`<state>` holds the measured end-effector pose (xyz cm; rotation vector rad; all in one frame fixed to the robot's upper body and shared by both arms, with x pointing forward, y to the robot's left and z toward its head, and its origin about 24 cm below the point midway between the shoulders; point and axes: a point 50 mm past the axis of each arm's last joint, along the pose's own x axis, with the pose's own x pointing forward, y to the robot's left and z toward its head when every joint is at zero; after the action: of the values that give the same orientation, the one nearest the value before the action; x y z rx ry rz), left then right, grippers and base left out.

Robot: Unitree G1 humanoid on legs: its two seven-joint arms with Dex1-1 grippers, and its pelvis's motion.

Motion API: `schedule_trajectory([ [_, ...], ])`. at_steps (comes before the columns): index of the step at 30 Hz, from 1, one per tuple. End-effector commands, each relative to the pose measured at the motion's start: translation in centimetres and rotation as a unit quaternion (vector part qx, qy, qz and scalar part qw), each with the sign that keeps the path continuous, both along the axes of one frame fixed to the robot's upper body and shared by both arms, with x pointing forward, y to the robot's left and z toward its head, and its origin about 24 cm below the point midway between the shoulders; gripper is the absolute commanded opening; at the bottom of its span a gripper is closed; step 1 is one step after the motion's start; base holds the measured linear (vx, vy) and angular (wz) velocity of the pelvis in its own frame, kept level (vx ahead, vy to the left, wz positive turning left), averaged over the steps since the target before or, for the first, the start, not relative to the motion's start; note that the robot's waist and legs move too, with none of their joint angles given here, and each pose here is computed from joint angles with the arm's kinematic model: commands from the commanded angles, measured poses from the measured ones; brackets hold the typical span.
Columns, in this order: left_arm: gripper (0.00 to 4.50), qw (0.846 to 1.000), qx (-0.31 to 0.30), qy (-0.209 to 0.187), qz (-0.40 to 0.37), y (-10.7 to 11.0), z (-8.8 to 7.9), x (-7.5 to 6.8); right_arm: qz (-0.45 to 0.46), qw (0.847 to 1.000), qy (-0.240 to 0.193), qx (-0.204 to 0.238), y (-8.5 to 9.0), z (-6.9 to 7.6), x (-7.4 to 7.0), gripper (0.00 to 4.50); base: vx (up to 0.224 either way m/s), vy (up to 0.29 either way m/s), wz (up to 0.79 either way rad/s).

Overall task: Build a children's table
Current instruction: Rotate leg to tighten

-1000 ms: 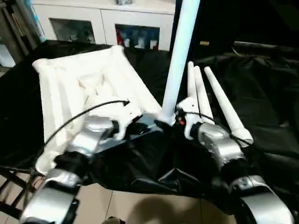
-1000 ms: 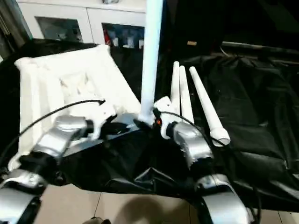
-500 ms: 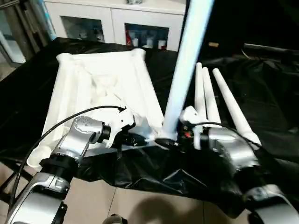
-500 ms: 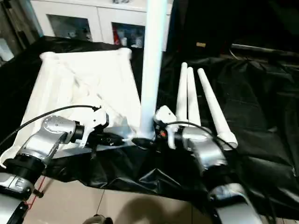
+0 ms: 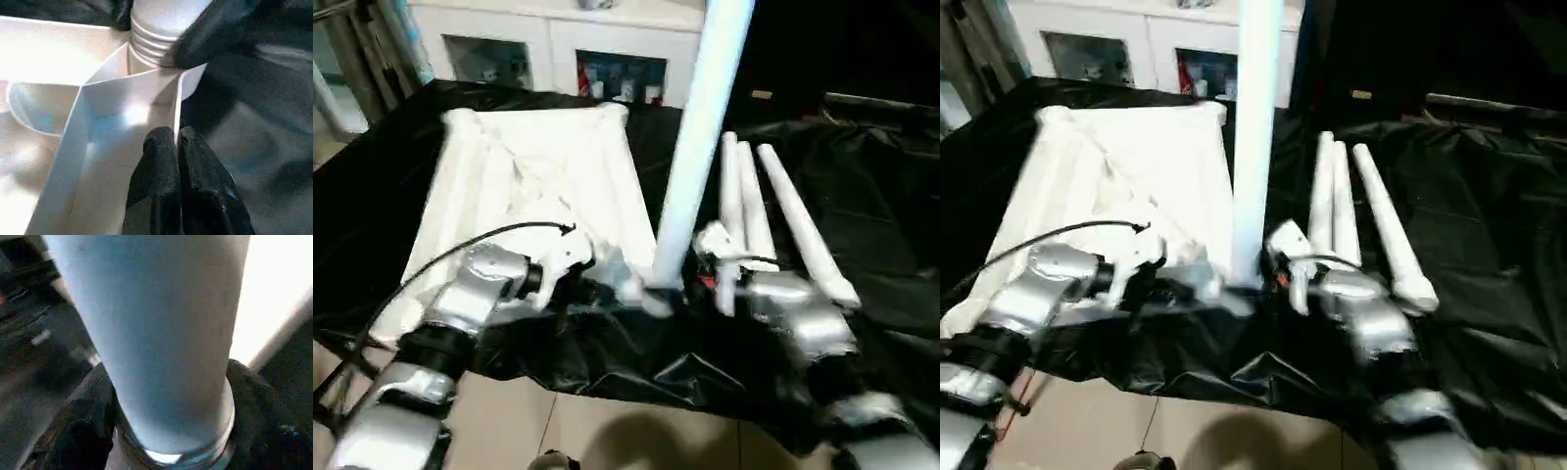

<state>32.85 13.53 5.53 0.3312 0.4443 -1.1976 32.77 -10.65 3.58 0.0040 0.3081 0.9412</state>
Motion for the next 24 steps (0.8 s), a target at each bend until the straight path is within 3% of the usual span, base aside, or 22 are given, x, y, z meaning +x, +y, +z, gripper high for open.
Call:
schedule_trajectory([
  [1, 0.00, 0.998, -0.028, -0.054, 0.032, -2.1, 2.2, 1.5, -0.043, 0.998, 0.032, -0.021, 1.4, -1.7, 0.0, 2.77, 0.000, 0.000, 0.00],
  [8, 0.00, 0.990, -0.042, -0.059, 0.125, -5.0, 2.3, 2.5, -0.140, 0.989, 0.046, -0.023, 3.3, -2.1, 1.0, 2.76, 0.000, 0.000, 0.00],
  [9, 0.00, 0.989, -0.044, -0.060, 0.130, -5.4, 2.3, 2.4, -0.148, 0.988, 0.045, -0.023, 3.5, -2.0, 1.0, 3.11, 0.000, 0.000, 0.00],
  [12, 0.00, 0.990, -0.051, -0.065, 0.114, -6.7, 2.2, 2.1, -0.143, 0.988, 0.050, 0.001, 4.2, -1.8, 1.1, 3.46, 0.000, 0.000, 0.00],
  [19, 0.00, 0.990, -0.049, -0.068, 0.109, -7.1, 2.1, 2.1, -0.166, 0.986, -0.003, -0.022, 3.2, -1.0, 1.8, 3.64, 0.000, 0.000, 0.00],
  [24, 0.00, 0.983, -0.049, -0.103, 0.146, -6.9, 2.5, 3.1, -0.192, 0.980, -0.044, -0.014, 1.4, 0.6, 2.2, 3.64, 0.000, 0.000, 0.00],
])
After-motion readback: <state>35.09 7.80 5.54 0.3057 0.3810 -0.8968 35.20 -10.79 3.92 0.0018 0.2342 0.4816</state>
